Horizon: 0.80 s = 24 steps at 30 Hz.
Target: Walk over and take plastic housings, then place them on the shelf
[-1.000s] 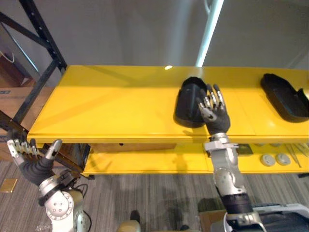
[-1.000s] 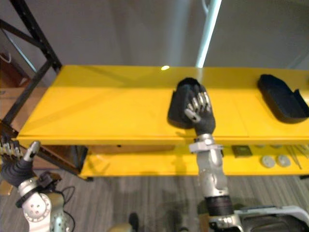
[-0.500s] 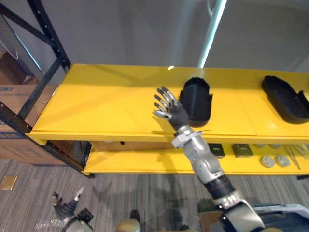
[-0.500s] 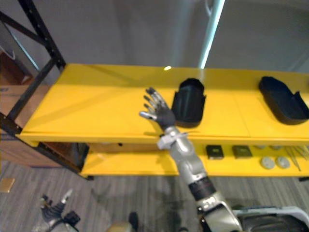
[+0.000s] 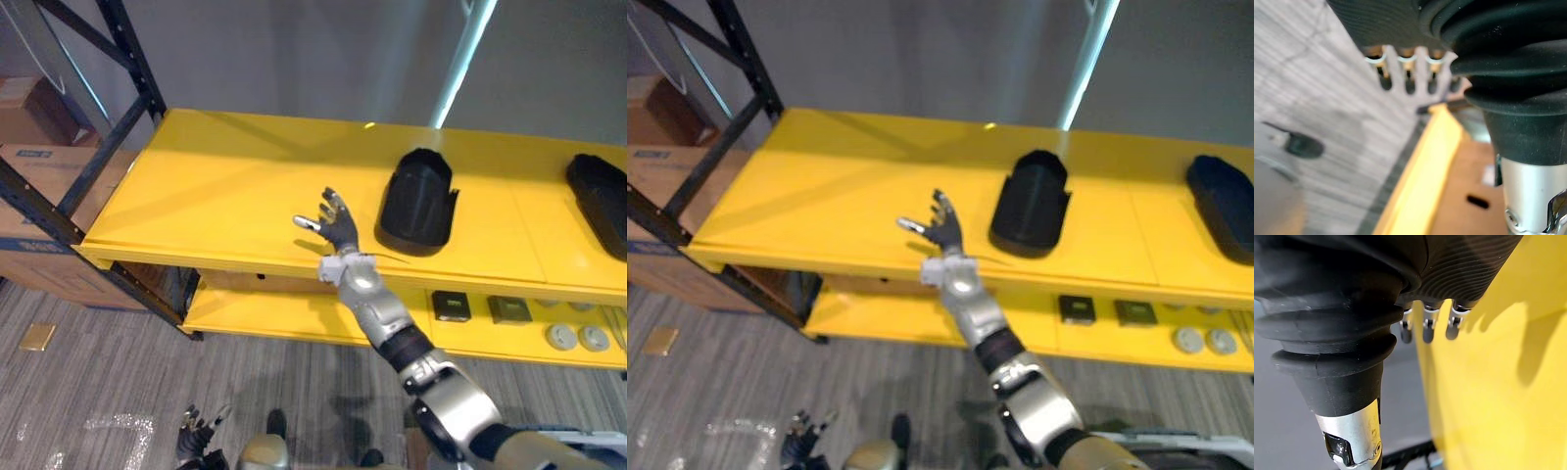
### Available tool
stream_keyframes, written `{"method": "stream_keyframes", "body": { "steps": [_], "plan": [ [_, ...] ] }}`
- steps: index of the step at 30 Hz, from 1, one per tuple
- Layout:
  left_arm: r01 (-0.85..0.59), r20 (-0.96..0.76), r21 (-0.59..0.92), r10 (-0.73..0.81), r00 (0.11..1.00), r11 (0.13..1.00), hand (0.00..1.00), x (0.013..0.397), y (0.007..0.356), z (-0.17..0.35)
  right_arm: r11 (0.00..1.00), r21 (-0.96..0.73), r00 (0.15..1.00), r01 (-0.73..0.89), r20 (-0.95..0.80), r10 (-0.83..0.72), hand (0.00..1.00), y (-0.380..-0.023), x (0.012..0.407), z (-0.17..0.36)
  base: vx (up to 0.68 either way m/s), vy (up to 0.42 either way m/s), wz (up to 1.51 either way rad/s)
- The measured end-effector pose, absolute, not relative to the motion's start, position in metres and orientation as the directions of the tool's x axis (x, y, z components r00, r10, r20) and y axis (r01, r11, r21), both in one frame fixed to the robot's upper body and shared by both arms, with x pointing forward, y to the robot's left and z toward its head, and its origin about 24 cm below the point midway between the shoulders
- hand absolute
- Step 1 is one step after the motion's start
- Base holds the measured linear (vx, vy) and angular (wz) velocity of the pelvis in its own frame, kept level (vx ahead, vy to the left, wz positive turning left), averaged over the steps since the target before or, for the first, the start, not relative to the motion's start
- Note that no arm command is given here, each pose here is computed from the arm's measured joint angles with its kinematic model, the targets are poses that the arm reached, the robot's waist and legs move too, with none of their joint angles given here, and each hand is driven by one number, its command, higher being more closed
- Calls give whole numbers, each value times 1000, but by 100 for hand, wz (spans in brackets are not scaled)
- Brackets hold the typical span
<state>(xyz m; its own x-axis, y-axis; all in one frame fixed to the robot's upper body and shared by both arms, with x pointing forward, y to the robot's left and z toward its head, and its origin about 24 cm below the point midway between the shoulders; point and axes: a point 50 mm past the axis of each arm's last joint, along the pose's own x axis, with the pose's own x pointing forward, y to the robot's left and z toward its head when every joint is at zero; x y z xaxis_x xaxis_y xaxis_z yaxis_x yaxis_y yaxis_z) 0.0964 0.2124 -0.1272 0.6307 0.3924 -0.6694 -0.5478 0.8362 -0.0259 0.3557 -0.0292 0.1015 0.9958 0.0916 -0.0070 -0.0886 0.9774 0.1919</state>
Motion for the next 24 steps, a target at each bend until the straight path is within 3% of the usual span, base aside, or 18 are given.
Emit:
{"method": "stream_keyframes", "body": {
  "steps": [10, 24],
  "plan": [
    [-551, -677, -40, 383, 629, 834, 0, 96, 208, -130, 961, 209, 983, 181, -14, -182, 0, -65, 368, 110, -11, 1, 1],
    [-500, -633, -47, 361, 685, 865, 0, 108, 196, -124, 950, 213, 971, 229, 13, -237, 0, -84, 369, 110, 7, 7, 1]
  ]
}}
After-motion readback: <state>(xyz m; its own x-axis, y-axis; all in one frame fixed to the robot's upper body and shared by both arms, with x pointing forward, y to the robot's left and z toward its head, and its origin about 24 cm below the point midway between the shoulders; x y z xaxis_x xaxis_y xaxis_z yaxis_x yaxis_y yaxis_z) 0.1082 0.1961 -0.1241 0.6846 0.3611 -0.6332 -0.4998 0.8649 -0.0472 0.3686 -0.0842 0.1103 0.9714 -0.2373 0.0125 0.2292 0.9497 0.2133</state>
